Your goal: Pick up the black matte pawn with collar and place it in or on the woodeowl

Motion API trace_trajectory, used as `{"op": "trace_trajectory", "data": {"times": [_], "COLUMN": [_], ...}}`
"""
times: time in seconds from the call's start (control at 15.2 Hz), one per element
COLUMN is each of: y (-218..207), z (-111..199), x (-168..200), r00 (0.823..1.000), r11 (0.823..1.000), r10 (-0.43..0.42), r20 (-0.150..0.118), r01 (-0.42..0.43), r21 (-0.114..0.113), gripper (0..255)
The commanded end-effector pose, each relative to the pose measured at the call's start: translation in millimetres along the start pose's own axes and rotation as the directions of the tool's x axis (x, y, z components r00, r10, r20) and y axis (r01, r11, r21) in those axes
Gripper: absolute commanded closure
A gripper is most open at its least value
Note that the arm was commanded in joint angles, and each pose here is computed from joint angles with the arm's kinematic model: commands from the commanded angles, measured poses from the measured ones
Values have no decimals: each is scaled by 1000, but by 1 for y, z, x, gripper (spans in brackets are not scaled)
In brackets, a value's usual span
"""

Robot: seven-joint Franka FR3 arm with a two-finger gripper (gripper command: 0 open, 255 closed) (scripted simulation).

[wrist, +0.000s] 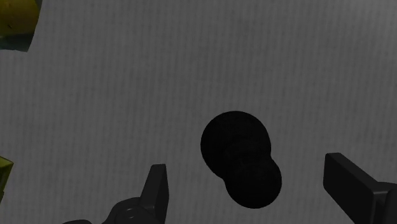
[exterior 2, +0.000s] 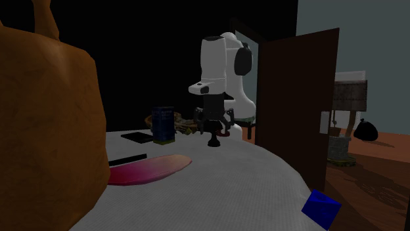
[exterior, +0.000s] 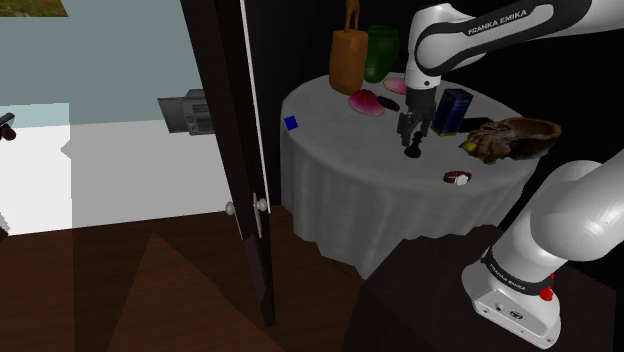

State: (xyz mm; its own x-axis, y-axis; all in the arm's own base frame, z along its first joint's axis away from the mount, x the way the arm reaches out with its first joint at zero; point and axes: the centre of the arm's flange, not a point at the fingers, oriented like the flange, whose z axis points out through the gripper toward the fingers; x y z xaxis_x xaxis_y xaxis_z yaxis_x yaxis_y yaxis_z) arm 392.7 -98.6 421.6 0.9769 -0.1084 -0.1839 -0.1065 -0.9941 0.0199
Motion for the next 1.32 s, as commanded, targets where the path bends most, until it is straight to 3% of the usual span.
{"op": "trace_trajectory", "data": {"times": [0.0, 0.59, 1.25], "y": [0, 0, 1], "z": [0, 0, -52], "x": [0, 0, -10], "r00": [1000, 1000, 1000], "r11": [1000, 1000, 1000], "r10": [0, 0, 0], "r20": [0, 0, 0], "r01": [0, 0, 0], "r21": [0, 0, 0], "gripper": [255, 255, 255]}}
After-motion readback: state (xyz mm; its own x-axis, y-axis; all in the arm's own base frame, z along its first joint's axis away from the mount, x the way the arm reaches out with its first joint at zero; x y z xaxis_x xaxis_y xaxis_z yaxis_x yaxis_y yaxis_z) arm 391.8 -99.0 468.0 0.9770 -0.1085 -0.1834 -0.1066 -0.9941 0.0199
